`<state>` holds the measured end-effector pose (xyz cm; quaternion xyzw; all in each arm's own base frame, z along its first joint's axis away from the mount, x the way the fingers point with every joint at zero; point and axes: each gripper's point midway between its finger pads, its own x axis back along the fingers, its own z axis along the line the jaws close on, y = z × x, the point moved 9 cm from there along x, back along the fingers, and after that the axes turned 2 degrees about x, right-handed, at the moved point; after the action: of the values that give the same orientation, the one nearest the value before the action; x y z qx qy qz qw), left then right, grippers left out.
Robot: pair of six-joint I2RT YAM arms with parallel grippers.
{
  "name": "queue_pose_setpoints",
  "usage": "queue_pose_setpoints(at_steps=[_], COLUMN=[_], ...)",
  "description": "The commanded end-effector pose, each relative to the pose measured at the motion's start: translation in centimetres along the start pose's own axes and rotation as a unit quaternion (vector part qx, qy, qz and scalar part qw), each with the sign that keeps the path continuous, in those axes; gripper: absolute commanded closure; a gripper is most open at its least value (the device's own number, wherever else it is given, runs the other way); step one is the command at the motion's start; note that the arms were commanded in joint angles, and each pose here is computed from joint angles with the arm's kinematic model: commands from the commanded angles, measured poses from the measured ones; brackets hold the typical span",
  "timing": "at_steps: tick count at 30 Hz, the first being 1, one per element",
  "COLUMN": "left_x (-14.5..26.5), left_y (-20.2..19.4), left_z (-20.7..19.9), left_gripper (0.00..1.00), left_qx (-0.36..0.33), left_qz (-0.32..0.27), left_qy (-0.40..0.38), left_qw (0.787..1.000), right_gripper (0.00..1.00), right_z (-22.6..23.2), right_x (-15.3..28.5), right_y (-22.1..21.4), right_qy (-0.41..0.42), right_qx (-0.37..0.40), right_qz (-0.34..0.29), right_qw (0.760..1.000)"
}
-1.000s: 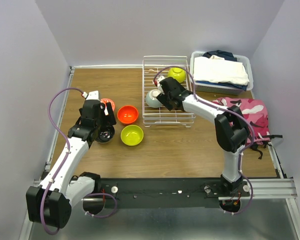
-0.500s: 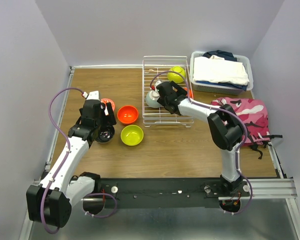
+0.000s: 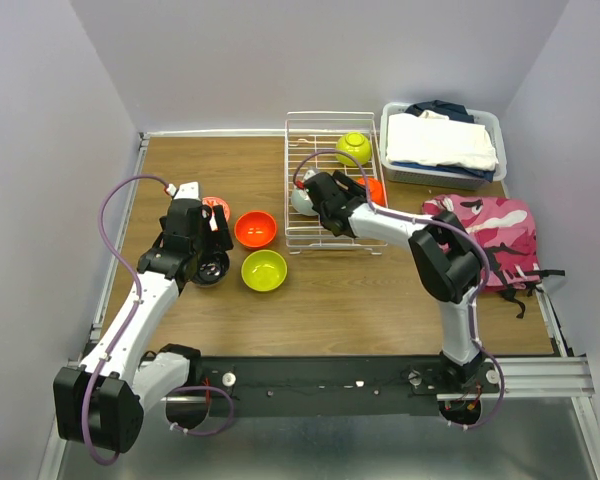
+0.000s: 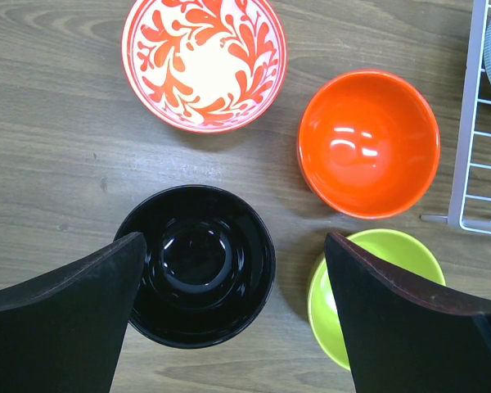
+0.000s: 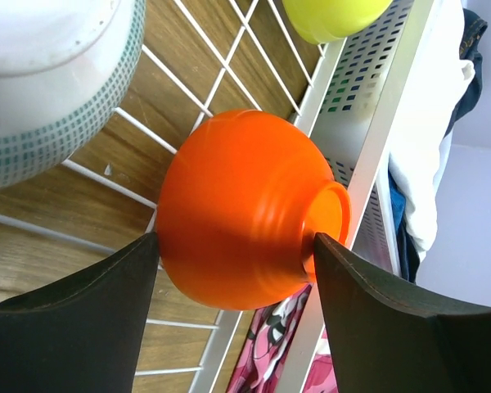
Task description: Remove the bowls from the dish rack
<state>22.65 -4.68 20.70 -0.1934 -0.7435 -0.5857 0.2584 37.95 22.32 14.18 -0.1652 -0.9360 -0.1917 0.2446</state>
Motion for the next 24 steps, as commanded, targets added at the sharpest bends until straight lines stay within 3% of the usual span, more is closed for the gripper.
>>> queue_pose_setpoints(at_steps=[1,6,24], left_x=[0.0,0.0,0.0], left_y=[-0.1,-0.2,-0.2], left_z=[0.1,0.0,0.1], left_gripper=[0.01,0.01,0.01], left_qx=[-0.005,-0.006,-0.007], left_qz=[0.0,0.001,0.003], left_qy=[0.002,0.002,0.001], left_qw=[1.0,1.0,1.0], right_gripper=[0.46,0.55,0.6], right_z=[2.5,1.4,-2.4], right_x=[1.3,2.9,6.1], right_y=[-1.1,-0.2,2.3], right_qy=[0.05,0.048,0.063], right_qx=[0.021,0.002,-0.131], right_qz=[0.014,-0.007,-0.091], right_qw=[0.998,0.999,0.985])
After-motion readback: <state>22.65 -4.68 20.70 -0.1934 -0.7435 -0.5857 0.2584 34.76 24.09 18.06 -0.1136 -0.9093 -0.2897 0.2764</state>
